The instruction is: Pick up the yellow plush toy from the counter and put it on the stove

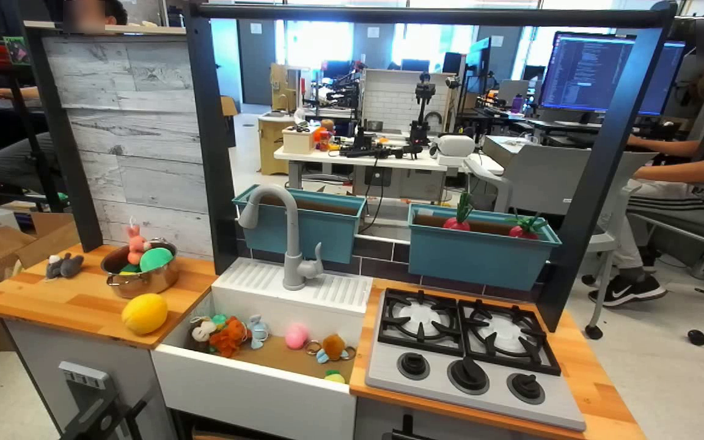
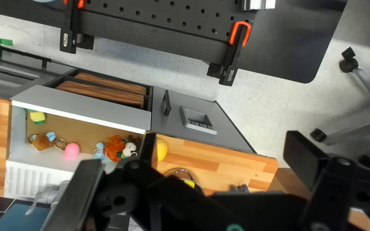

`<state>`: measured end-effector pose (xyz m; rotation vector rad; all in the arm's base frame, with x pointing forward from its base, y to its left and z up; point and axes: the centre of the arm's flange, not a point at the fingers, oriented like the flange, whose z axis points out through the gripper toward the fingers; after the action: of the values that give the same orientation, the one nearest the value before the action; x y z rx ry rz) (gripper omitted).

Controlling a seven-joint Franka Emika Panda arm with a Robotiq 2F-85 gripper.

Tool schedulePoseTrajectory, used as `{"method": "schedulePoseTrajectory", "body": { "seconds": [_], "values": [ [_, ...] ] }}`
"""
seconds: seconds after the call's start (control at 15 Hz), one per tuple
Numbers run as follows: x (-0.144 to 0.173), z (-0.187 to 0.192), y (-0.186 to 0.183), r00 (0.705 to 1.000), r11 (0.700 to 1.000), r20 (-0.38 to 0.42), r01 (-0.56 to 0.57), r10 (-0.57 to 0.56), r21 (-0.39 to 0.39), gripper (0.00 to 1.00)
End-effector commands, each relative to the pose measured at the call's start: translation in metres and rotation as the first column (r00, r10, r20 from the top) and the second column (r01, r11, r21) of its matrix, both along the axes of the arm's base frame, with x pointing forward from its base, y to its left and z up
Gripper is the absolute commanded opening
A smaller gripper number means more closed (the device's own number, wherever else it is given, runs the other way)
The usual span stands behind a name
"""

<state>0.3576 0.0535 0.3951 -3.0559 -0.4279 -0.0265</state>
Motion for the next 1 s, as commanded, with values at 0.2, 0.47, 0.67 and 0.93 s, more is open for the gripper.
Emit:
{"method": "schedulePoseTrajectory", "body": {
  "seconds": [0.2, 0.47, 0.67, 0.93],
  "values": [
    [0.019, -0.011, 0.004, 1.000, 1.000, -0.002, -0.018, 0.019, 0.007, 1.00],
    [0.065, -0.026, 0.012, 1.000, 0.999, 0.020, -0.008, 0.008, 0.043, 1.00],
    [0.103, -0.037, 0.020, 1.000, 0.998, 0.018, -0.008, 0.006, 0.066, 1.00],
    [0.162, -0.063, 0.033, 0.999, 0.996, -0.033, 0.027, -0.024, 0.081, 1.00]
  ]
}}
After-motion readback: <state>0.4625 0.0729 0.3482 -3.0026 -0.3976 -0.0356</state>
